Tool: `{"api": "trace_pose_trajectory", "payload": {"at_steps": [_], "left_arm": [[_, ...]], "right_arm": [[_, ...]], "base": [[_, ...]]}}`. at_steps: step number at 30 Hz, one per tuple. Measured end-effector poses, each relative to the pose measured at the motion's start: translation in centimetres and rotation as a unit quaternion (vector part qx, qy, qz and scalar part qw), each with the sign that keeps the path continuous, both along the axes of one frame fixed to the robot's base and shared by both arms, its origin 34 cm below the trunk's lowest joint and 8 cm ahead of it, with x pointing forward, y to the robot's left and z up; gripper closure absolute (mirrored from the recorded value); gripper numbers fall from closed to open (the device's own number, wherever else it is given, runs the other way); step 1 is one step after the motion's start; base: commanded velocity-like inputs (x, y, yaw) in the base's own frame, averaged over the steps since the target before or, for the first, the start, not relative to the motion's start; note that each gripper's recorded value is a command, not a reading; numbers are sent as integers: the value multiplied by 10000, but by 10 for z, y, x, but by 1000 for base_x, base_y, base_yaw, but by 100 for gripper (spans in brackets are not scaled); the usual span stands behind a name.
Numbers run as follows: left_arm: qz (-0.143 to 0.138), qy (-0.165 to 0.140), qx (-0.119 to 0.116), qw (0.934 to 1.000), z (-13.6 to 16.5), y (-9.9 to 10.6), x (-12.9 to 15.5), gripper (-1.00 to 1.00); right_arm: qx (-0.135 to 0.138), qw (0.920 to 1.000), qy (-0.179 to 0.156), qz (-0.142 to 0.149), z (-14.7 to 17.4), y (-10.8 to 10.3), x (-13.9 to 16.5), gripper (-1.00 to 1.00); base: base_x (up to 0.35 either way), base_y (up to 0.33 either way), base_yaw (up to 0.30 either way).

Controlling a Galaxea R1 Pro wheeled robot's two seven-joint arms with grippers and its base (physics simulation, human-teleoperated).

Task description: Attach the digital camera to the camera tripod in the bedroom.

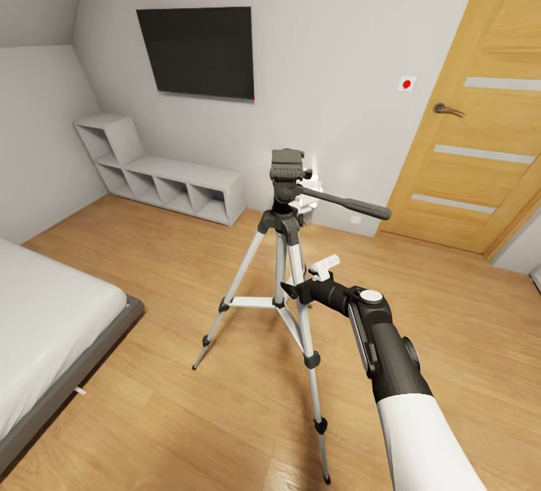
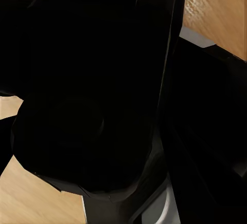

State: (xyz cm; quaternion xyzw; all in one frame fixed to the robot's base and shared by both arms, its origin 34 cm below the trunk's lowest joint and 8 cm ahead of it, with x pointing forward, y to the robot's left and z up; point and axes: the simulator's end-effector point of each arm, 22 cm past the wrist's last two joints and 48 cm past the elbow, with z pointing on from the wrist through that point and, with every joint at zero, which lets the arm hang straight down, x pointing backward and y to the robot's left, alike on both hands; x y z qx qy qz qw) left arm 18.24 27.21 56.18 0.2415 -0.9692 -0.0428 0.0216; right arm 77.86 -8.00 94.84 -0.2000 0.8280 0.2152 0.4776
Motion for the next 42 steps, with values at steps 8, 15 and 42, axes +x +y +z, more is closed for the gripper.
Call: {"api": "trace_pose_trajectory", "payload": {"at_steps": [8, 15, 42], "left_arm": [[40, 1, 16, 10000, 0, 1, 0, 100], [45, 1, 17, 10000, 0, 1, 0, 100], [33, -25, 31, 10000, 0, 2, 1, 100]], "right_arm": [[-1, 10000, 0, -1, 0, 0, 0, -100], [-28, 10000, -2, 6, -1, 0, 0, -100], [-33, 10000, 5, -1, -1, 0, 0, 100]], "base": [[10, 0, 0], [0, 0, 0], [0, 0, 0]]}}
